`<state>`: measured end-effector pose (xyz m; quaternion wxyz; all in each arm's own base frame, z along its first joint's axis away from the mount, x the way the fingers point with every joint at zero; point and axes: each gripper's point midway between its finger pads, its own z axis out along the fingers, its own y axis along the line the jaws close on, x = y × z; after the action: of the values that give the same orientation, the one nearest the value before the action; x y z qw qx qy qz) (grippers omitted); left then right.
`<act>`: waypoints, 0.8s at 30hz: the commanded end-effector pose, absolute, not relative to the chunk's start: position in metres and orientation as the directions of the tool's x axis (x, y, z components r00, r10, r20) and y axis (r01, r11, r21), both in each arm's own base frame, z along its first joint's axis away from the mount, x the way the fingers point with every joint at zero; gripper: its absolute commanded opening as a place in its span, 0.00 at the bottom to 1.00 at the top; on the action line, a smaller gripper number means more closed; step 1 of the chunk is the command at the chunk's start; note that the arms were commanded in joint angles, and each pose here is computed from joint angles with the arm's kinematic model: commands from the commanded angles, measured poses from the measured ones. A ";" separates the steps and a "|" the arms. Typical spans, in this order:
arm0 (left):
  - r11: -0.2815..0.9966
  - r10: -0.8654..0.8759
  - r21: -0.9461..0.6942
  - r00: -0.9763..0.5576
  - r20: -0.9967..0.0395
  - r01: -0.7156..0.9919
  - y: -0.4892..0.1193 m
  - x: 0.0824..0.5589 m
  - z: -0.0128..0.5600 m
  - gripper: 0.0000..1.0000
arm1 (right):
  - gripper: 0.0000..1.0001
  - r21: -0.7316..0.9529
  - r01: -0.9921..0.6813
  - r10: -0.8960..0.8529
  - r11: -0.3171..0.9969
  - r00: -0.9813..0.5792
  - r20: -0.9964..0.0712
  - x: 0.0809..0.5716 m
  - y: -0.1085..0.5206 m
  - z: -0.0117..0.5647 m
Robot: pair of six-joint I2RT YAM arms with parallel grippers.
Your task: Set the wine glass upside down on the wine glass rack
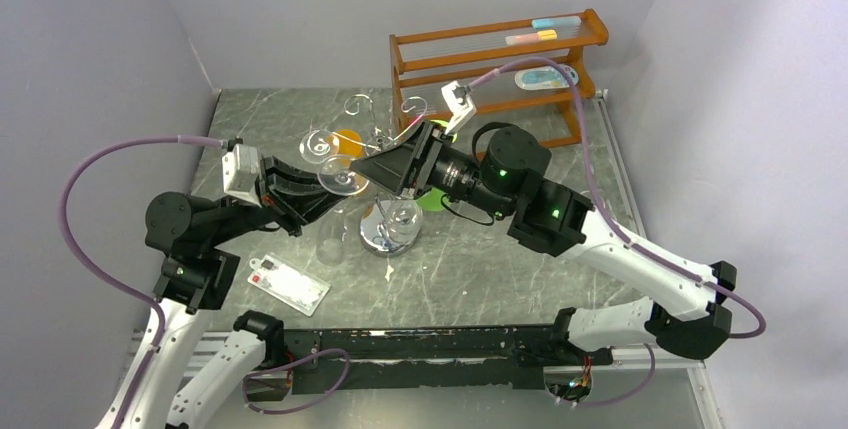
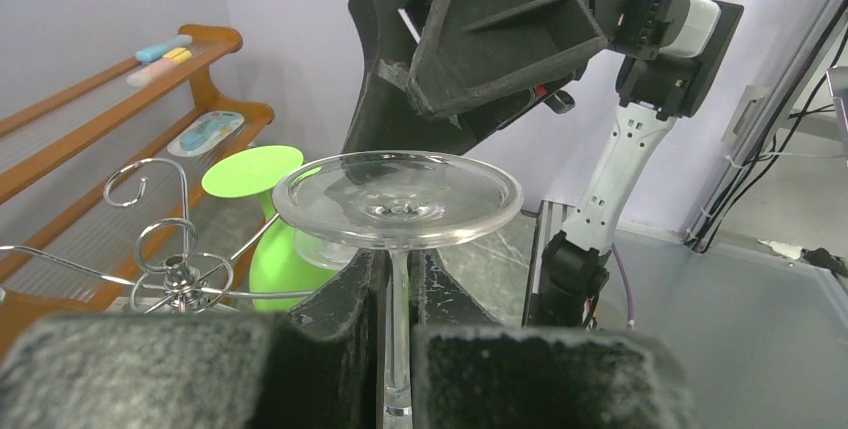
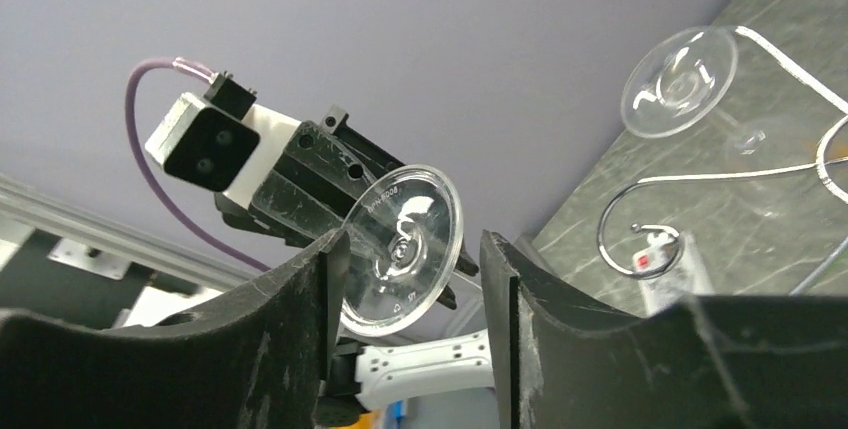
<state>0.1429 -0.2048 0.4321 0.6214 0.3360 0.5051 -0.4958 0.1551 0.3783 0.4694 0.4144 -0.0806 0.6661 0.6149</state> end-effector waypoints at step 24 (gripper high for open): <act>0.310 -0.294 0.110 0.205 -0.934 0.944 -0.195 0.121 0.438 0.05 | 0.15 0.938 -0.323 0.226 -0.130 -0.930 -0.289 0.103 0.405 0.490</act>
<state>0.1163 -0.1947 0.4456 0.6816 0.3717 0.4272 -0.4634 0.1214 0.4037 0.4770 0.2208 -0.0188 0.6563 0.7212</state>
